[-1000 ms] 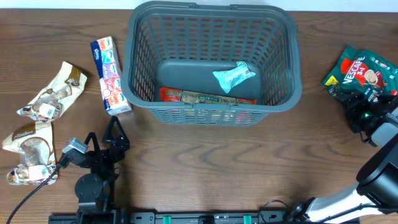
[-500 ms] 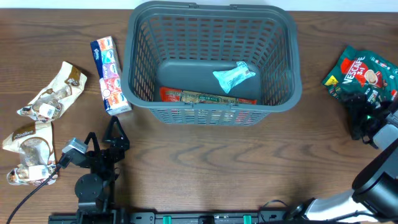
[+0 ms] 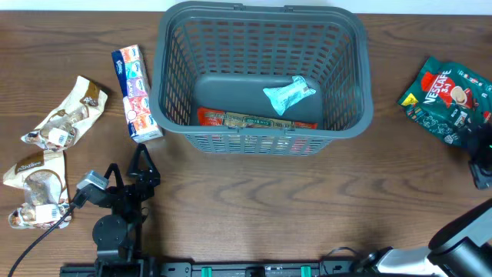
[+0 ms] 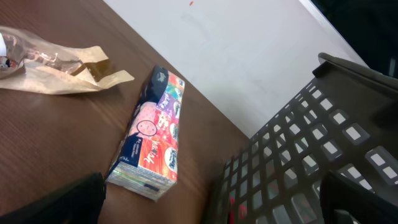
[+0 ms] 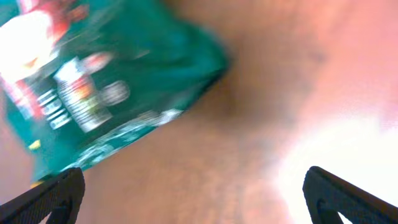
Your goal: Pack container
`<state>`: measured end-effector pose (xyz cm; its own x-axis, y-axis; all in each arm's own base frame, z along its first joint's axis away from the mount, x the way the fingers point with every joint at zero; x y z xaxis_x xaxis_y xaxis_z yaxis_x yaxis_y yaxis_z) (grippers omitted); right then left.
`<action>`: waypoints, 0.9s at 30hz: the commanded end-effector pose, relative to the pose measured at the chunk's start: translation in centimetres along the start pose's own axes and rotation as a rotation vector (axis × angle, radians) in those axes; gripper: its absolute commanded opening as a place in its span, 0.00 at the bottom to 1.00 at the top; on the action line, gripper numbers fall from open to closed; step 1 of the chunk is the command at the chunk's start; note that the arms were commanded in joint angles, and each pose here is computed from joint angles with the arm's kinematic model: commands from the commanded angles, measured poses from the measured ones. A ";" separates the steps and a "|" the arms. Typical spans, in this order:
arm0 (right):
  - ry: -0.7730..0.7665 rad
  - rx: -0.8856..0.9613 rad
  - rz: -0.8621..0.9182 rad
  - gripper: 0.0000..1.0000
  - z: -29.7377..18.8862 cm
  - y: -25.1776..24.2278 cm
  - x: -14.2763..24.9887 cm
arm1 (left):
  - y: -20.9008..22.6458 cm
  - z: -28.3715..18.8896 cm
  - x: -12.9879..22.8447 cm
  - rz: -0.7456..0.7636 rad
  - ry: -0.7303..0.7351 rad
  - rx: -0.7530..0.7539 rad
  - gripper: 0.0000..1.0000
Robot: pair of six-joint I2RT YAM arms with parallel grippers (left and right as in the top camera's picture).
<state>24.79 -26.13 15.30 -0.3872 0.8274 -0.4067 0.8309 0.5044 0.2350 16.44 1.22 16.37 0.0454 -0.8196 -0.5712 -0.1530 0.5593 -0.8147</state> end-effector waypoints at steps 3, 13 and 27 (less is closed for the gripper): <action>-0.047 0.075 0.058 0.99 -1.0 -3.6 -1.3 | 1.2 0.1 0.7 0.012 0.020 -0.046 0.99; -0.078 0.085 0.071 0.99 -0.7 -5.6 -2.1 | 1.2 0.1 0.7 0.012 0.020 -0.046 0.99; 0.015 -0.042 0.019 0.99 4.2 -6.2 -1.4 | 1.2 0.1 0.7 0.012 0.020 -0.046 0.99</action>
<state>21.18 -31.15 9.98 -0.3354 0.8753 -0.3484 0.8759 0.4259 0.2266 16.44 1.22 16.37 0.0454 -0.8196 -0.5712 -0.1530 0.5593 -0.8147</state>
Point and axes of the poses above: each gripper's point midway between its finger pads, its own z axis out along the fingers, its own y axis along the line the jaws close on, x = y × z, the point moved 8 cm from there along -z, back along the fingers, and after that the axes turned 13 degrees about -z, right-handed, at the moved point
